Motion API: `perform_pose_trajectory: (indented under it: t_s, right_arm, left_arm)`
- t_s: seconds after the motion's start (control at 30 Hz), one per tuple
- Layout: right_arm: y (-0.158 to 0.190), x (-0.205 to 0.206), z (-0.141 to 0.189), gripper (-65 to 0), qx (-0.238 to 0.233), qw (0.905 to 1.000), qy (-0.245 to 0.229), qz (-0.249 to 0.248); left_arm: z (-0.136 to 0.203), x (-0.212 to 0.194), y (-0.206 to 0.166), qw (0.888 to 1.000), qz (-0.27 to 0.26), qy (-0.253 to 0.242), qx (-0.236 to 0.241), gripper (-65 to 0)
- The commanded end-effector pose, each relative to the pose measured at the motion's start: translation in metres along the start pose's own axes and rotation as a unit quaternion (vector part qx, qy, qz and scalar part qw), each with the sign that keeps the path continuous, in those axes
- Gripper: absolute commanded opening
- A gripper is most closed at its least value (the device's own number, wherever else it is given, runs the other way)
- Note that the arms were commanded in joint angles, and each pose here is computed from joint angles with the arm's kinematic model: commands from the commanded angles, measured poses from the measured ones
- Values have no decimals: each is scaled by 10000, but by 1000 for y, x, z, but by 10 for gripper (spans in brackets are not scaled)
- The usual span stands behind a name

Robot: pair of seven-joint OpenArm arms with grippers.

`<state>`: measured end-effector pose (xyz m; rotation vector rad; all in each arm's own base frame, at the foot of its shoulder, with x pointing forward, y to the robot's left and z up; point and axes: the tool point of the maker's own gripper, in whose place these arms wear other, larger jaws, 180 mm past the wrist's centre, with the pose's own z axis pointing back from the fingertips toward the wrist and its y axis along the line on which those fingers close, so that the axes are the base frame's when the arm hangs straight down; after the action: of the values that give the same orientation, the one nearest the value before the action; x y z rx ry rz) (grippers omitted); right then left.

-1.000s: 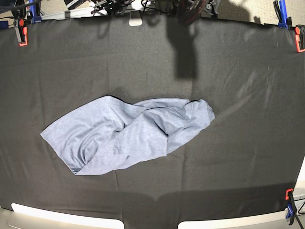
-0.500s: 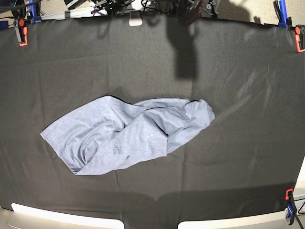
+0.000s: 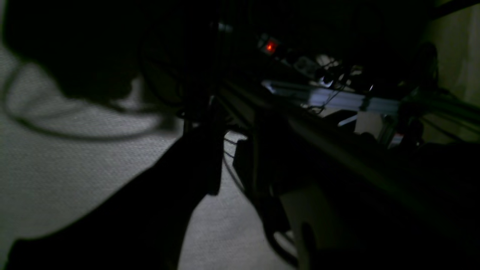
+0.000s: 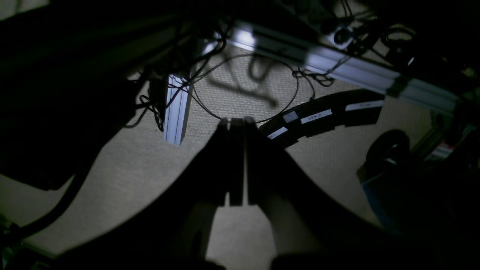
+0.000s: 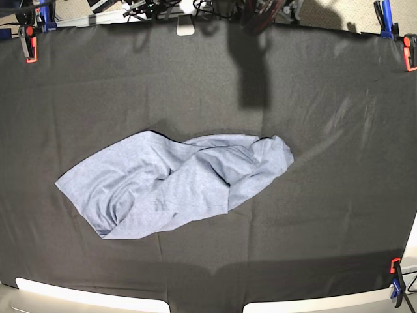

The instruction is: Layout the t-shirt on the table in an organized manner, then fold the t-shirt properly

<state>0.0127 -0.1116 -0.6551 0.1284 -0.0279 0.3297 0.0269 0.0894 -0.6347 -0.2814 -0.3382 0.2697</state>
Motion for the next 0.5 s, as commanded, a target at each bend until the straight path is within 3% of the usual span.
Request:
perform_pose_trajectory:
  t_s: [0.0,0.3,0.47]
  right_arm:
    - [3,-2,1,-650,20,10000,-19,13]
    - [7,-36,24,-650,-113,9998,-133,-84]
    - [3,-61,47,-650,-90,9996,-221,-152]
  left_arm:
    - [4,-3,-1,10000,14,-25,-44,-524]
    - [29,-15,6,9997,-213,127,-42,-525]
    - [53,-17,30,9988,-470,111,102,-525]
